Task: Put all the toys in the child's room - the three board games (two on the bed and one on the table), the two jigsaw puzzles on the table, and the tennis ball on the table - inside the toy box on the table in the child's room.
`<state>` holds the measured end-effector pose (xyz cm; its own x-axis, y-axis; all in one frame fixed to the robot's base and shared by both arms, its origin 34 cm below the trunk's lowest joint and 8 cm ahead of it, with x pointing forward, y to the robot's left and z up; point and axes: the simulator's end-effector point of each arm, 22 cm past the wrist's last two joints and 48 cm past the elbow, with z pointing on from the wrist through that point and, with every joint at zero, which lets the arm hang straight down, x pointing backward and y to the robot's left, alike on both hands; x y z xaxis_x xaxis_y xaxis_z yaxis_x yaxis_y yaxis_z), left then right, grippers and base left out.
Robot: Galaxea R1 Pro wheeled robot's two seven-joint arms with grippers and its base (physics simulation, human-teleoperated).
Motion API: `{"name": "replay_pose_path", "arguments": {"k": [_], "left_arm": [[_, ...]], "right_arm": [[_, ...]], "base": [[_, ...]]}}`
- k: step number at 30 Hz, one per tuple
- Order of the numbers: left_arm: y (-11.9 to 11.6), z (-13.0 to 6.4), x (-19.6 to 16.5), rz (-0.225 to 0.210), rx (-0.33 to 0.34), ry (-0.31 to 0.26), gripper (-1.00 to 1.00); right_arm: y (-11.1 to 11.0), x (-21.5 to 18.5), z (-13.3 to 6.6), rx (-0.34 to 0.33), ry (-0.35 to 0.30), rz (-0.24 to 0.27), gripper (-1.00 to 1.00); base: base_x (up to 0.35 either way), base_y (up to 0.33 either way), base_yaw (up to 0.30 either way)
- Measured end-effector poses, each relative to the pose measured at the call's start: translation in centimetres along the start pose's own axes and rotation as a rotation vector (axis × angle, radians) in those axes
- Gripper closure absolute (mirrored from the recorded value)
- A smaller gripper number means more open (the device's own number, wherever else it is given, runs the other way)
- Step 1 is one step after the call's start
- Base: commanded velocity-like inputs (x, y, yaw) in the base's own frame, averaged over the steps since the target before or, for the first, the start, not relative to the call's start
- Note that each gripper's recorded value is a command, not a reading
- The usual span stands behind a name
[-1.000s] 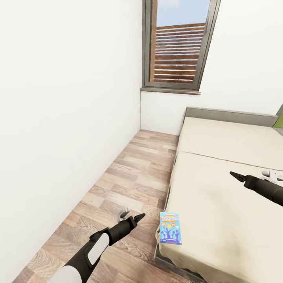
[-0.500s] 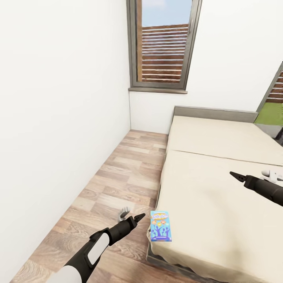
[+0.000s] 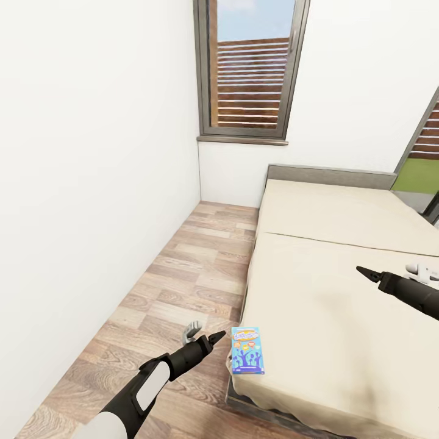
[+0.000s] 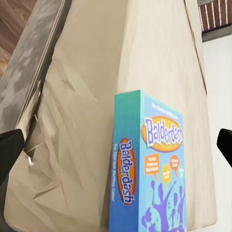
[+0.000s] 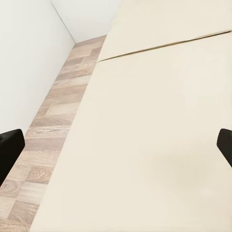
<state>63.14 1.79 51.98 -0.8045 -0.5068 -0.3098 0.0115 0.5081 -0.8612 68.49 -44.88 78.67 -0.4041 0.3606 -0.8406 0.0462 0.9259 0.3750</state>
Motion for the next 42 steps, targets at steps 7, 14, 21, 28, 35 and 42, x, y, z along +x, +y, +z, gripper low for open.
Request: {"name": "replay_pose_path", "arguments": {"k": [7,14,21,28,35,42], "left_arm": [[-0.02,0.0,-0.01,0.0,0.0,0.0,-1.0],[-0.04,0.01,-0.01,0.0,0.001,0.0,-1.0],[-0.04,0.01,-0.01,0.0,0.001,0.0,-1.0],[-0.05,0.02,0.0,0.0,0.001,0.0,-1.0],[-0.06,0.01,-0.02,0.0,0.001,0.0,-1.0],[-0.05,0.02,0.0,0.0,0.001,0.0,-1.0]], "right_arm": [[0.0,0.0,0.0,0.0,0.0,0.0,-1.0],[0.04,0.01,0.01,-0.001,0.0,0.0,-1.0],[0.06,-0.01,0.0,-0.001,0.0,0.0,-1.0],[0.07,-0.01,0.0,-0.001,-0.001,-0.001,-1.0],[0.07,-0.02,0.0,-0.001,-0.001,0.0,-1.0],[0.07,-0.01,-0.01,-0.001,0.0,-0.001,-1.0]], "base": [[0.0,0.0,-0.007],[0.0,0.0,-0.003],[0.0,0.0,-0.001],[0.0,0.0,0.0],[0.0,0.0,-0.024],[0.0,0.0,-0.152]]}}
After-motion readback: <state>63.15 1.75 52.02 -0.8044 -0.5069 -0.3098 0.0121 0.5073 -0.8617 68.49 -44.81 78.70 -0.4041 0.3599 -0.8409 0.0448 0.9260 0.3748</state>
